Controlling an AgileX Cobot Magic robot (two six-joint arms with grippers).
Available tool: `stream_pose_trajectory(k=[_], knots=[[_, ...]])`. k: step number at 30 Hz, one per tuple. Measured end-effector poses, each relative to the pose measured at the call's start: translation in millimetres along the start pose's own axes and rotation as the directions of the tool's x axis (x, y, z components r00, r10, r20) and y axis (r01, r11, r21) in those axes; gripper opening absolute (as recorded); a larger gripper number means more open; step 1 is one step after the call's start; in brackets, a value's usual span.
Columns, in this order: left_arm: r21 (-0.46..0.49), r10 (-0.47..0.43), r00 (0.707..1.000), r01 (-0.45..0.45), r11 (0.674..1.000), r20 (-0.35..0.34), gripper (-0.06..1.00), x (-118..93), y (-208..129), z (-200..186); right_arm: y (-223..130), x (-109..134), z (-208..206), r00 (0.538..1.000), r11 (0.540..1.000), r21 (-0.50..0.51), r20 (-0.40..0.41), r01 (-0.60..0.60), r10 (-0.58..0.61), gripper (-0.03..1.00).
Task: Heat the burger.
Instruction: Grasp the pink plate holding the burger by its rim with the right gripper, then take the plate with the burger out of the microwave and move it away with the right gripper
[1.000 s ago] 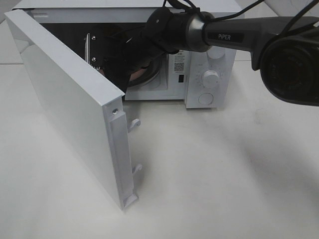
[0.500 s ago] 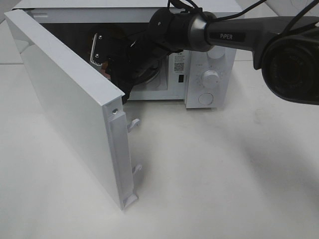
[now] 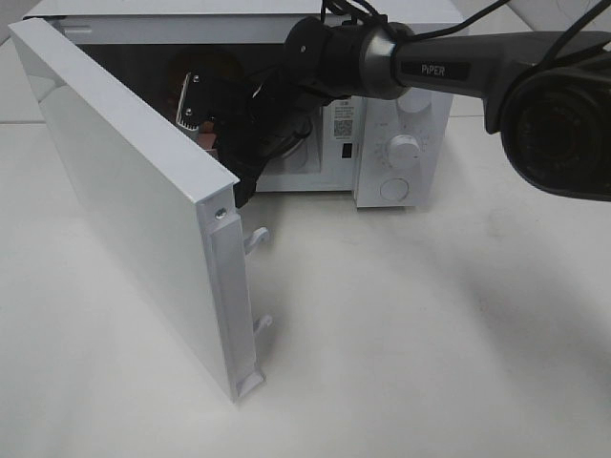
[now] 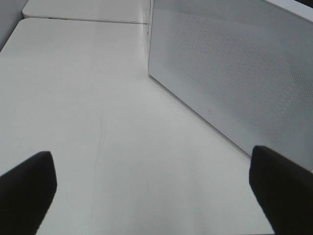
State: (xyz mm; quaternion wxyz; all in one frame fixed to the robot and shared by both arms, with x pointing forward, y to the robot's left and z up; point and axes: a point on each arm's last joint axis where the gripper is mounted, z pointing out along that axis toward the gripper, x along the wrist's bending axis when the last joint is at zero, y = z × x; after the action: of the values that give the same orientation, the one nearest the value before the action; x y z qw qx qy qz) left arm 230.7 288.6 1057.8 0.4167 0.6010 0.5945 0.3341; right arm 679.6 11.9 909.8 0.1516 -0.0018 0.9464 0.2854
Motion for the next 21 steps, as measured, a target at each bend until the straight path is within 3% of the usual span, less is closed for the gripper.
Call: stream_pose_trajectory(k=[4,5,6,7,8,9,10,11,21], knots=[[0.000,0.000,1.000,0.000,1.000,0.000,0.99,0.0,0.0,0.0,-2.3,-1.3,-0.7,1.000,1.000,0.005,-0.002,-0.009,0.009,0.63],[0.000,0.000,1.000,0.000,1.000,0.000,0.99,0.0,0.0,0.0,-4.0,-3.2,-1.9,1.000,1.000,0.005,0.003,-0.015,0.015,0.51],[0.000,0.000,1.000,0.000,1.000,0.000,0.99,0.0,0.0,0.0,-4.0,-3.2,-1.9,1.000,1.000,0.005,0.003,-0.015,0.015,0.51],[0.000,0.000,1.000,0.000,1.000,0.000,0.99,0.0,0.0,0.0,-4.0,-3.8,-3.0,1.000,1.000,0.006,0.005,-0.016,0.016,0.43],[0.000,0.000,1.000,0.000,1.000,0.000,0.99,0.0,0.0,0.0,-3.5,-5.1,-5.0,1.000,1.000,0.008,0.012,-0.010,0.009,0.28],[0.000,0.000,1.000,0.000,1.000,0.000,0.99,0.0,0.0,0.0,-3.5,-5.1,-5.0,1.000,1.000,0.008,0.012,-0.010,0.009,0.28],[0.000,0.000,1.000,0.000,1.000,0.000,0.99,0.0,0.0,0.0,-2.9,-5.6,-7.2,1.000,1.000,0.015,0.013,0.009,-0.009,0.14],[0.000,0.000,1.000,0.000,1.000,0.000,0.99,0.0,0.0,0.0,-1.9,-5.1,-7.3,1.000,1.000,0.015,0.013,0.011,-0.011,0.09],[0.000,0.000,1.000,0.000,1.000,0.000,0.99,0.0,0.0,0.0,-2.4,-4.8,-9.4,0.997,0.996,0.029,0.001,0.079,-0.079,0.05]])
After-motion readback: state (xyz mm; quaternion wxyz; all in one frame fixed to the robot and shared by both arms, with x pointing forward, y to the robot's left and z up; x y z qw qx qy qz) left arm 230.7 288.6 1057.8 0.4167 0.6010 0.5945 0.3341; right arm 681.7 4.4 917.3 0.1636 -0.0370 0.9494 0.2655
